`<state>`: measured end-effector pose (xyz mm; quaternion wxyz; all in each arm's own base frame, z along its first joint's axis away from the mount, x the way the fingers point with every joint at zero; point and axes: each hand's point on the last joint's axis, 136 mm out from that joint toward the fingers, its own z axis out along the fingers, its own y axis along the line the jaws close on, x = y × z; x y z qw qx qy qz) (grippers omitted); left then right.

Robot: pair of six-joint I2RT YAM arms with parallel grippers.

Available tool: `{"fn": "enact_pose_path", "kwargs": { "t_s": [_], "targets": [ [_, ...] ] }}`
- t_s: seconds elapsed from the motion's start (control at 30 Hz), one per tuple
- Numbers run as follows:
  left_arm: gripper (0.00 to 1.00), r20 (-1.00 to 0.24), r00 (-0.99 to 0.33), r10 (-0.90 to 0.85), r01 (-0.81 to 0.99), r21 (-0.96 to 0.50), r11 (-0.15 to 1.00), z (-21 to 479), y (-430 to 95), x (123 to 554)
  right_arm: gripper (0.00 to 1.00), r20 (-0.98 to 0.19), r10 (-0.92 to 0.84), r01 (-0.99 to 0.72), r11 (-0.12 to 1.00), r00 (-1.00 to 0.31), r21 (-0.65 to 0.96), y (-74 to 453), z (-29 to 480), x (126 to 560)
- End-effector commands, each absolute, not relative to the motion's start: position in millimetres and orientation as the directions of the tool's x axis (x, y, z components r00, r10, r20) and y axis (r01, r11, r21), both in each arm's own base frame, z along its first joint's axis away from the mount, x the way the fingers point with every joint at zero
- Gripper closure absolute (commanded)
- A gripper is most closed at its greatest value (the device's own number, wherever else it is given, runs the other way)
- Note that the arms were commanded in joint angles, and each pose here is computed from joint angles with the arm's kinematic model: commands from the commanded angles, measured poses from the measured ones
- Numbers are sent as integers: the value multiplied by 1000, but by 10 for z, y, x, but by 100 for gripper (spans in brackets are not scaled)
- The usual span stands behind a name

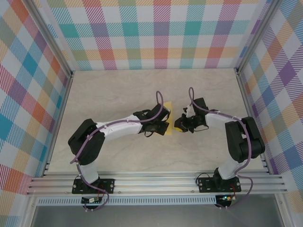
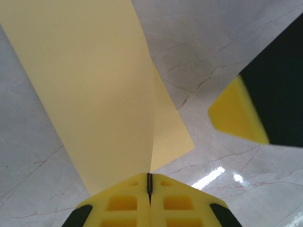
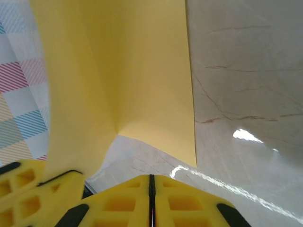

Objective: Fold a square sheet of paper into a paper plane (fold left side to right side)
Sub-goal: Fold the triangle a second time at the center of the table.

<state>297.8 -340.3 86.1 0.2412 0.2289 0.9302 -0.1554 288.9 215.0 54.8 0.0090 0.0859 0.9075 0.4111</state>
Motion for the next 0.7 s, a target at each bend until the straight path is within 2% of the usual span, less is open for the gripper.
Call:
{"fn": "enact_pose_path", "kwargs": {
  "t_s": [0.0, 0.27, 0.67],
  "targets": [
    [96, -516, -802, 301, 496, -294, 817, 961, -3444, 2982, 95, 31, 150, 122, 644, -988, 755, 2277, 428, 2942],
    [96, -476, -834, 280, 474, -356, 806, 868, -3342, 3079, 96, 60, 101, 115, 737, -993, 666, 2305, 157, 2855],
    [95, -419, -825, 379, 516, -285, 807, 734, -3140, 3157, 95, 98, 68, 114, 790, -993, 603, 2237, 14, 2722]
  ]
}}
